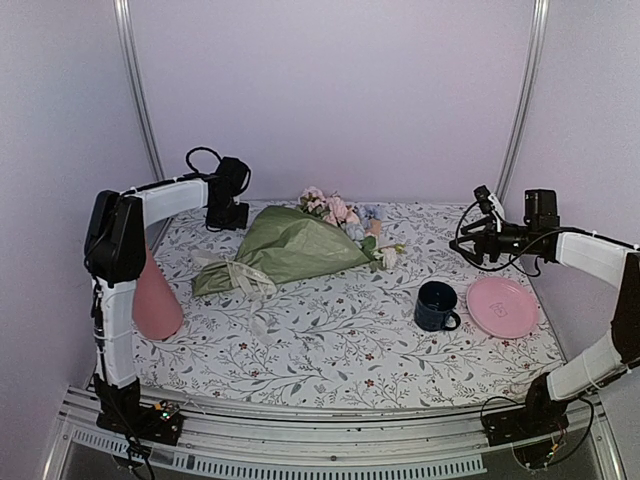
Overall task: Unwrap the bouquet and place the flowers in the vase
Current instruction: Move the tied bouquet to the center of the board.
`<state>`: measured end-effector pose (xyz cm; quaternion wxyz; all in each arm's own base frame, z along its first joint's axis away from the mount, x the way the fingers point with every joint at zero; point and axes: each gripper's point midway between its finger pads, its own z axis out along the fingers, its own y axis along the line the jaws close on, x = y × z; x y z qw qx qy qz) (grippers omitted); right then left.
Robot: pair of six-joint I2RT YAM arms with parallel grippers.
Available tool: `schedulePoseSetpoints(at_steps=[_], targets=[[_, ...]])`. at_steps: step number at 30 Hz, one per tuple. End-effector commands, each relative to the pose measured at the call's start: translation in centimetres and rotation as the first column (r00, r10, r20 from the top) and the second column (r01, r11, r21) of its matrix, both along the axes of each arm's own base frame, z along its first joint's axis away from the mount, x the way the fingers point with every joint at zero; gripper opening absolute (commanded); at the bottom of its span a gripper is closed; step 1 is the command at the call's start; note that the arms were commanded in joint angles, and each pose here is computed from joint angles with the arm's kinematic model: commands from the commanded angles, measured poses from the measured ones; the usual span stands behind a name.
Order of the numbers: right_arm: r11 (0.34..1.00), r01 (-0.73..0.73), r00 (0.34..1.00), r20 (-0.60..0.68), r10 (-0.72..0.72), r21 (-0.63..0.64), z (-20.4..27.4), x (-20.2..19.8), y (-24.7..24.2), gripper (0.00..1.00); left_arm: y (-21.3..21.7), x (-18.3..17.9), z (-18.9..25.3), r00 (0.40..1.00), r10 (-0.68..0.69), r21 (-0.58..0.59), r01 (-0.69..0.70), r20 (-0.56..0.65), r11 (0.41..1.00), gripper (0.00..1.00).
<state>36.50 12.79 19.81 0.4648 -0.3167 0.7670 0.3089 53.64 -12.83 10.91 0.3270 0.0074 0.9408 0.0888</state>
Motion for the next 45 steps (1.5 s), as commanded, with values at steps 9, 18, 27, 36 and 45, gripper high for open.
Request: schedulePoseSetpoints(at_steps=[9, 18, 27, 36, 45], targets=[[0.996, -0.086, 0.996, 0.020, 0.086, -0.002, 0.6, -0.6, 1.3, 0.85, 1.1, 1.3, -5.9, 0.979, -0.095, -0.076, 0.082, -0.183, 0.994, 0.00], [0.996, -0.092, 0.996, 0.019, 0.092, -0.012, 0.2, -0.6, 1.6, 0.84, 1.7, -0.2, -10.0, 0.953, -0.126, -0.136, 0.091, -0.274, 0.986, 0.00], [0.994, -0.106, 0.994, 0.021, 0.107, -0.015, 0.2, -0.8, 2.1, 0.84, 0.4, -3.4, -12.1, 0.916, -0.215, -0.214, 0.148, -0.338, 0.966, 0.00], [0.991, -0.131, 0.991, 0.019, 0.131, -0.010, 0.2, -1.3, 2.8, 0.84, -4.3, -9.3, -12.8, 0.857, -0.343, -0.313, 0.229, -0.384, 0.922, 0.00], [0.992, -0.129, 0.992, -0.012, 0.128, -0.017, -0.3, -1.1, 3.2, 0.82, -11.3, -16.3, -12.2, 0.813, -0.465, -0.477, 0.273, -0.349, 0.835, 0.00]])
